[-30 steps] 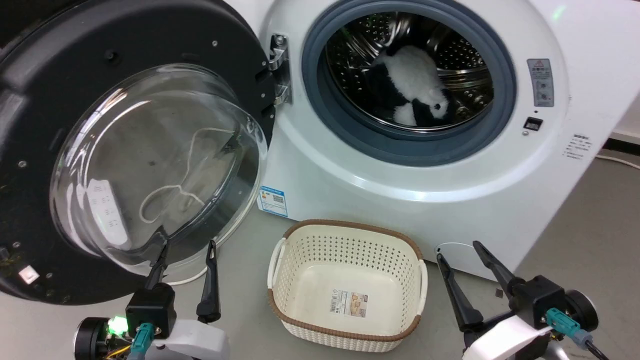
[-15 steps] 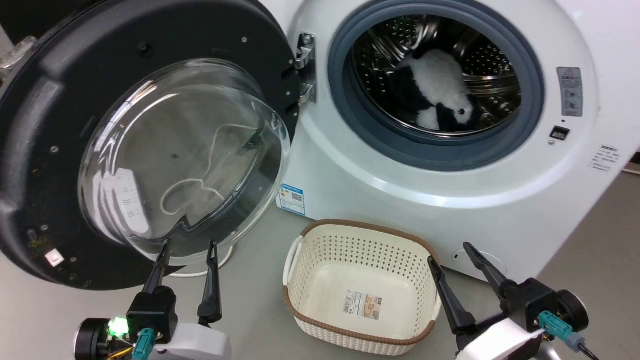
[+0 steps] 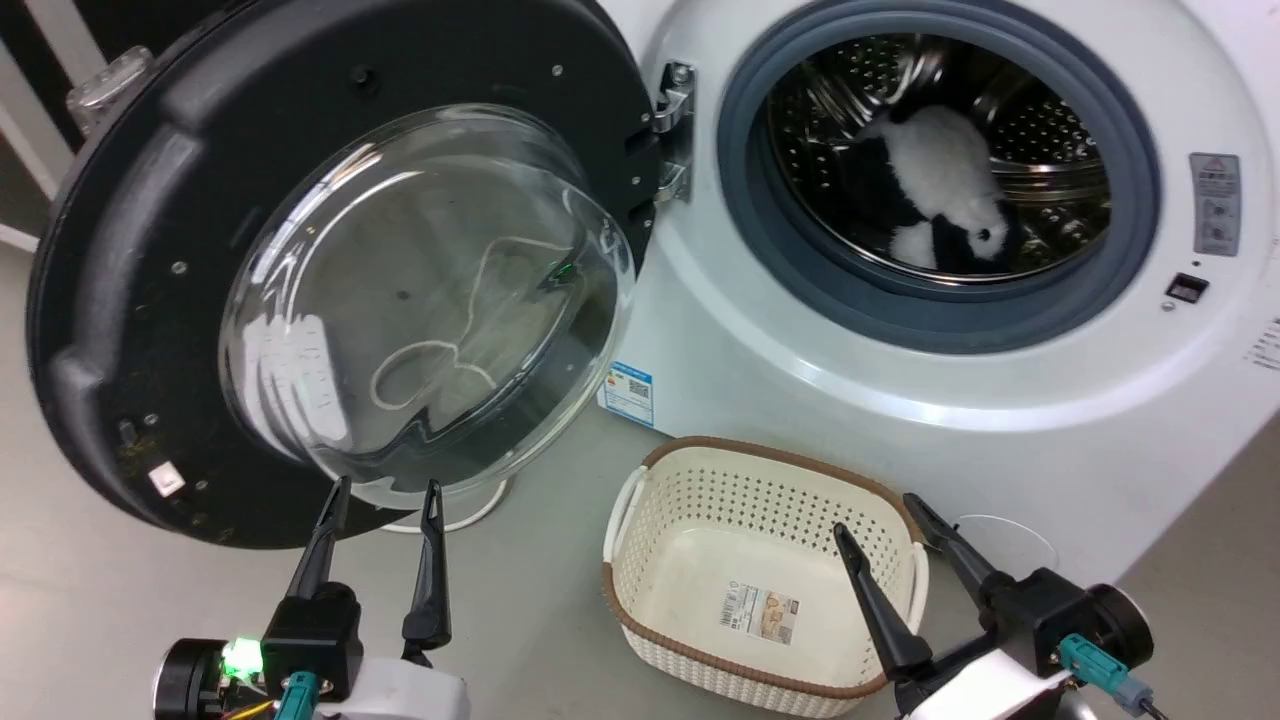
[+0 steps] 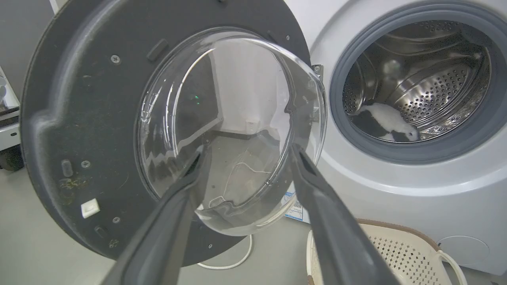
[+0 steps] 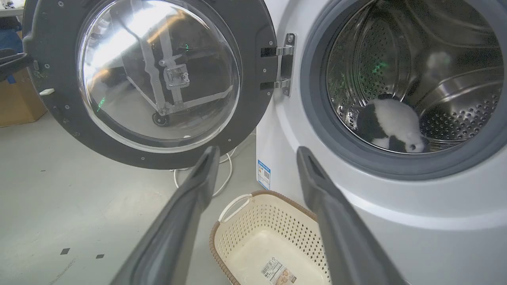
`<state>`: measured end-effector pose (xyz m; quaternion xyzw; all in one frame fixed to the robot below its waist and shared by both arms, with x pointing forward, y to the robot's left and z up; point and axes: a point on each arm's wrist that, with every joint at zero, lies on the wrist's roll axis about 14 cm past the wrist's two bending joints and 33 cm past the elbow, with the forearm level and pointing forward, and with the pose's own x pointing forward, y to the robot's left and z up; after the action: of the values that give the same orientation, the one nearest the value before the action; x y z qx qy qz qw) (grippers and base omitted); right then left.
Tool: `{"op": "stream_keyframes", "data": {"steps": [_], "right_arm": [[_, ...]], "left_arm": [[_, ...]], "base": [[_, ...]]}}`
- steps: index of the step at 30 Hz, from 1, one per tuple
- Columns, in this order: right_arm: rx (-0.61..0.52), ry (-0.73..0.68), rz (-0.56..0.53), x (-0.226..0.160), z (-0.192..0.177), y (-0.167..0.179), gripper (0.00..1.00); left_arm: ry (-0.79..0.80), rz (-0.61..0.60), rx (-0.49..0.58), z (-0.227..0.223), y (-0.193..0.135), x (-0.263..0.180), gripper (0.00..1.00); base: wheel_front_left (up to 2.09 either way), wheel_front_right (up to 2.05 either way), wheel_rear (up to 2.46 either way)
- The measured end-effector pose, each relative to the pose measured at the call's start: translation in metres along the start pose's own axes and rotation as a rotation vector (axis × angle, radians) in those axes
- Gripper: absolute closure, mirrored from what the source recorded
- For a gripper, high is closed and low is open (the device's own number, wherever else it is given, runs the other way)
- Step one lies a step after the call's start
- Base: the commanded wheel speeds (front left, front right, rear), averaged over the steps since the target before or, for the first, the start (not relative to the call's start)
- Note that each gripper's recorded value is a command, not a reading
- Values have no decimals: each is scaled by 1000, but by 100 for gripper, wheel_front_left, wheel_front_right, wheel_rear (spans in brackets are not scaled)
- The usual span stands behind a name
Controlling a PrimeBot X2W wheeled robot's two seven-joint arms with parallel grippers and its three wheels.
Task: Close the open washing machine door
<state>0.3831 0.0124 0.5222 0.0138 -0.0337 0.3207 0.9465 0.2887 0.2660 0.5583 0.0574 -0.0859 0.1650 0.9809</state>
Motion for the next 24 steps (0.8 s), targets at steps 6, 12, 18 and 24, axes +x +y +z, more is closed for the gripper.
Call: {"op": "stream_keyframes", "data": {"steps": [6, 12, 18, 24], "right_arm": [[9, 3, 39, 5, -3, 11, 0], [13, -3, 75, 9, -5, 21, 0], [22, -7, 106, 14, -6, 30, 0], [35, -11, 126, 19, -9, 35, 0]], "left_arm": [[-6, 22, 11, 1, 7, -5, 0], [-14, 42, 20, 2, 13, -10, 0], [-19, 63, 27, 3, 19, -14, 0], [-46, 99, 11, 11, 28, -17, 100]], "base": [[0, 0, 0], [0, 0, 0], [0, 0, 0], [0, 0, 0]]}}
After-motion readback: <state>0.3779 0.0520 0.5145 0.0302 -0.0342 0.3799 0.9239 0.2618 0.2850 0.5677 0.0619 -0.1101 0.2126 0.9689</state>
